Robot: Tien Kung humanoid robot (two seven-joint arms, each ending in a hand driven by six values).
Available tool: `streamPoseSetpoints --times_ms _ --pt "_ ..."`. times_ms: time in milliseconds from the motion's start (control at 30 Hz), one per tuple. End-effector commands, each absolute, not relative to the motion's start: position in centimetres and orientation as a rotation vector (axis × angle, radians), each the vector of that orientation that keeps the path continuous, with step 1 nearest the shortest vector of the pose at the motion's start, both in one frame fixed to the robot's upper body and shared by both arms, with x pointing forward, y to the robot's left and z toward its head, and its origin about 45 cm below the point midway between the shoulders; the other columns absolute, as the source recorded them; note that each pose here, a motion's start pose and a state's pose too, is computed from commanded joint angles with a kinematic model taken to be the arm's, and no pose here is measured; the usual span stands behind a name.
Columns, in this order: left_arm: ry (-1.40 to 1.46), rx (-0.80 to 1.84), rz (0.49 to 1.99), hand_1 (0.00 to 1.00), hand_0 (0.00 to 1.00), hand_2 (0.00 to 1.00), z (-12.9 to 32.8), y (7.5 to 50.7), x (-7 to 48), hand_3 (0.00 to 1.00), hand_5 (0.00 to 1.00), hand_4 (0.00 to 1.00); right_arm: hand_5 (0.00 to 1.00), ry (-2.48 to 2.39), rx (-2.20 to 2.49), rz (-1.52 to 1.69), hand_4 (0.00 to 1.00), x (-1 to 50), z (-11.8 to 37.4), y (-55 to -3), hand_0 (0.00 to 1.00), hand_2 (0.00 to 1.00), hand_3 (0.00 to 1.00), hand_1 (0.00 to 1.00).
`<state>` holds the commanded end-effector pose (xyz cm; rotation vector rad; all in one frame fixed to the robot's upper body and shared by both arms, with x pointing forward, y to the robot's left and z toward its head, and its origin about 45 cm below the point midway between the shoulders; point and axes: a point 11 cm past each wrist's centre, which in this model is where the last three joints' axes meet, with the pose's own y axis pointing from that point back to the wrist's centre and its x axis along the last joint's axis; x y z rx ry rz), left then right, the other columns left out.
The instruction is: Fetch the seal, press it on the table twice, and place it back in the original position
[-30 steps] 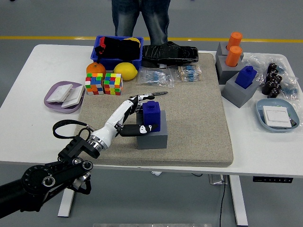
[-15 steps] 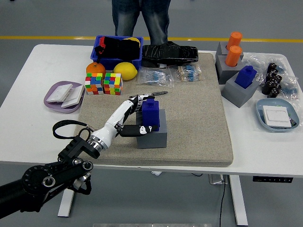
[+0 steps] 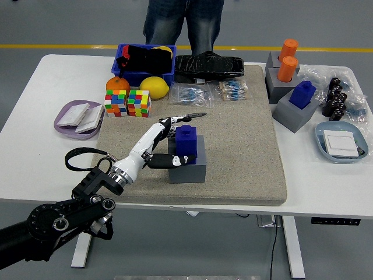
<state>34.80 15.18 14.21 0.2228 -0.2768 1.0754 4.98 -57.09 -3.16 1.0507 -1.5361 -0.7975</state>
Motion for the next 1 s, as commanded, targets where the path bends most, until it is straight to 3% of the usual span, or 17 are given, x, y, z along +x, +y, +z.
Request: streamPoseSetpoints --times_ms 1000 --pt "-0.346 0.206 1.108 0.535 0.613 0.488 14.55 15.55 35.03 0.787 0.002 0.774 0.451 -1.536 1.053 -0.797 0.798 5.00 -3.16 -57.08 0.788 0.655 0.622 0.683"
